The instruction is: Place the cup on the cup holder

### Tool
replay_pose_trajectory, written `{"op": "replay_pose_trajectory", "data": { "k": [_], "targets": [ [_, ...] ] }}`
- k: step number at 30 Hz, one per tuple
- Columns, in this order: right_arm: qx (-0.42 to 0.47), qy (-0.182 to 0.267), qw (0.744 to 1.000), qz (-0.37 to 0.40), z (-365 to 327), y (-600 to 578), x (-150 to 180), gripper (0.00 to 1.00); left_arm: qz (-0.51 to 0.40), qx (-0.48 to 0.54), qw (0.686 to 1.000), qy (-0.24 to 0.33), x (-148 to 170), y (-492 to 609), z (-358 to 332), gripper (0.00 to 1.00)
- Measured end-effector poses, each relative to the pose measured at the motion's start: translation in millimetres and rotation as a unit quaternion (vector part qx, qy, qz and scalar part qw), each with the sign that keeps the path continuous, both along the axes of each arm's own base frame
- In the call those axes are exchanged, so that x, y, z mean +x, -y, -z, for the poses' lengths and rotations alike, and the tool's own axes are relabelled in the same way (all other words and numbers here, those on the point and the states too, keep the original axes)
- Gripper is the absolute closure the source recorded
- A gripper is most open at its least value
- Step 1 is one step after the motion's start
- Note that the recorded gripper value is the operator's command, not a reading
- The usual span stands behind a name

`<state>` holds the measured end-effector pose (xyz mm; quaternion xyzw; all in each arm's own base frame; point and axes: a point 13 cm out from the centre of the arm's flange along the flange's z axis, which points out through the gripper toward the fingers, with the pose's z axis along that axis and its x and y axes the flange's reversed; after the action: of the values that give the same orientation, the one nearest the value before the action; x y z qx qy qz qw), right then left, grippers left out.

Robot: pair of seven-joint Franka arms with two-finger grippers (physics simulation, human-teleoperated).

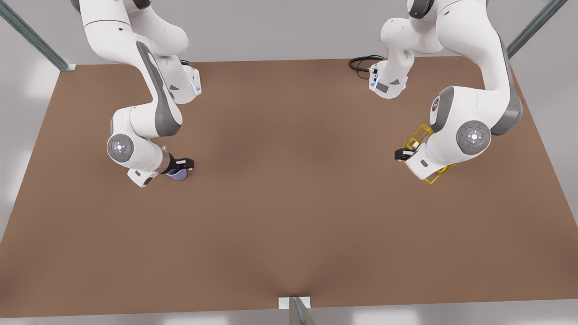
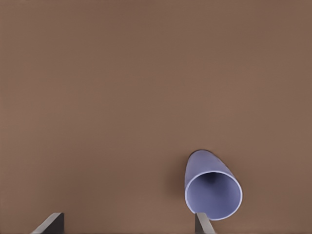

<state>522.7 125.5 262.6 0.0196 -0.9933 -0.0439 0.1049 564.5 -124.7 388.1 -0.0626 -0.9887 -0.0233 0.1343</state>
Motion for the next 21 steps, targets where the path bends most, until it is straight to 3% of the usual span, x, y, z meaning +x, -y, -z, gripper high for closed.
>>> {"op": "replay_pose_trajectory", "data": {
  "k": [4,21],
  "targets": [
    [-0.004,-0.004,1.000,0.015,20.2,6.8,-18.7,0.00,-0.001,0.001,1.000,-0.006,-3.7,-1.2,3.0,0.00],
    [-0.008,0.002,0.998,0.069,72.8,58.6,-28.0,0.00,-0.013,0.011,1.000,-0.012,4.3,-16.4,23.3,0.00]
  ]
}}
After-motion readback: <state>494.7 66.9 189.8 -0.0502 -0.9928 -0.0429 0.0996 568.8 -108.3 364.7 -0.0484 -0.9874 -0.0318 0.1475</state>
